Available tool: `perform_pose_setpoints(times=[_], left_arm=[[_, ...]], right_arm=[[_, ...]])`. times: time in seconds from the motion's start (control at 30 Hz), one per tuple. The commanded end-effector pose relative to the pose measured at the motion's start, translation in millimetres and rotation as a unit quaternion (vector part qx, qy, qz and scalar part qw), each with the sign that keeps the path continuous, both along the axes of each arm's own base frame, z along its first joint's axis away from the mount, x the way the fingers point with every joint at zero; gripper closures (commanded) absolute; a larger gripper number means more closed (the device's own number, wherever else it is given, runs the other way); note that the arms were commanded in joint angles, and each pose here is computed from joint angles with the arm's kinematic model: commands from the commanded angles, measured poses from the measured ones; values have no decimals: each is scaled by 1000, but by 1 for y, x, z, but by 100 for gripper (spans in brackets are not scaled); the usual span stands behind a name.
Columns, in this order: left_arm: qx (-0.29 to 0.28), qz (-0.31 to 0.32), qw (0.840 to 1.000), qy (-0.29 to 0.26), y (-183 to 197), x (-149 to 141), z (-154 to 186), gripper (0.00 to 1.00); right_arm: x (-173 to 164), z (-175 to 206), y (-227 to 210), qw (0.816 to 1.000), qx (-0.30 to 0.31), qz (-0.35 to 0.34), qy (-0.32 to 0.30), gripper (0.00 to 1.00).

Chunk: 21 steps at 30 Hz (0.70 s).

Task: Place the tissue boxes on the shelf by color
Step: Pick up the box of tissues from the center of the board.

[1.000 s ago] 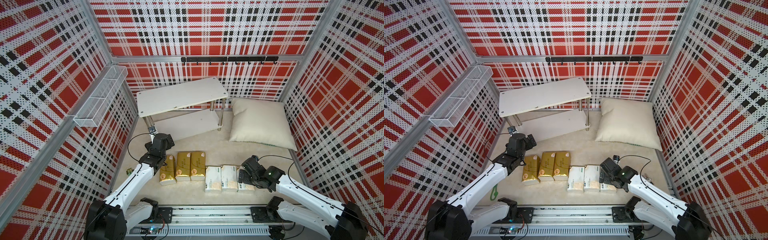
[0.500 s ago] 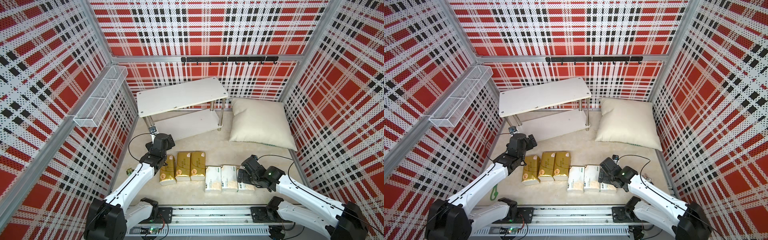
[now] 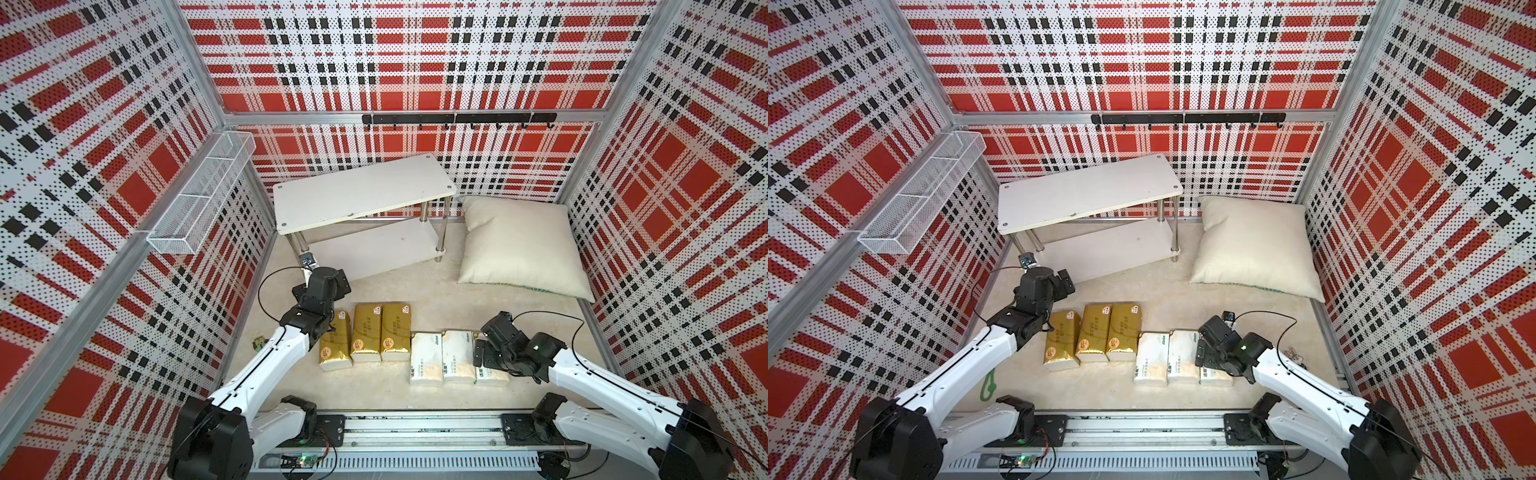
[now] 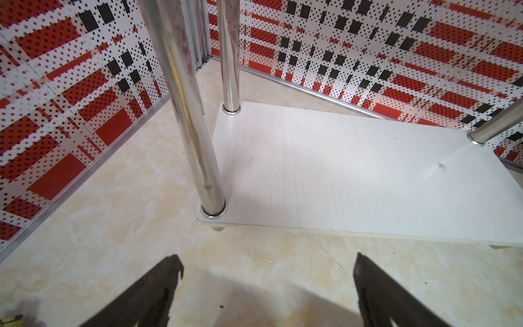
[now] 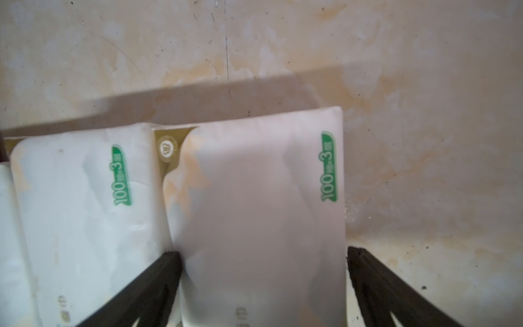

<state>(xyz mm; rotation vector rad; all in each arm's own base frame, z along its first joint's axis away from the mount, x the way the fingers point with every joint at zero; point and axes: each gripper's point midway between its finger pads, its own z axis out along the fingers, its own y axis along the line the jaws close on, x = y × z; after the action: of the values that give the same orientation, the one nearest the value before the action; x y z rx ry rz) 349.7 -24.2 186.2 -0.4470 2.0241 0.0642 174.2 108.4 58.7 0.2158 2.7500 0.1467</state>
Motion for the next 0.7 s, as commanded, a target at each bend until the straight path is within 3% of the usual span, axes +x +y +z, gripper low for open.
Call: perform_pose_setpoints(times=[0.0,0.67], left_arm=[[0,-8,1000,-11,-4,1,11,1],[-6,-11,1000,-13,-6,-1,11,1]], right_arm=[[-4,-7,-3,1000,-10,3,7,0],[-6,-21,-8,1000,-24,1,3,0]])
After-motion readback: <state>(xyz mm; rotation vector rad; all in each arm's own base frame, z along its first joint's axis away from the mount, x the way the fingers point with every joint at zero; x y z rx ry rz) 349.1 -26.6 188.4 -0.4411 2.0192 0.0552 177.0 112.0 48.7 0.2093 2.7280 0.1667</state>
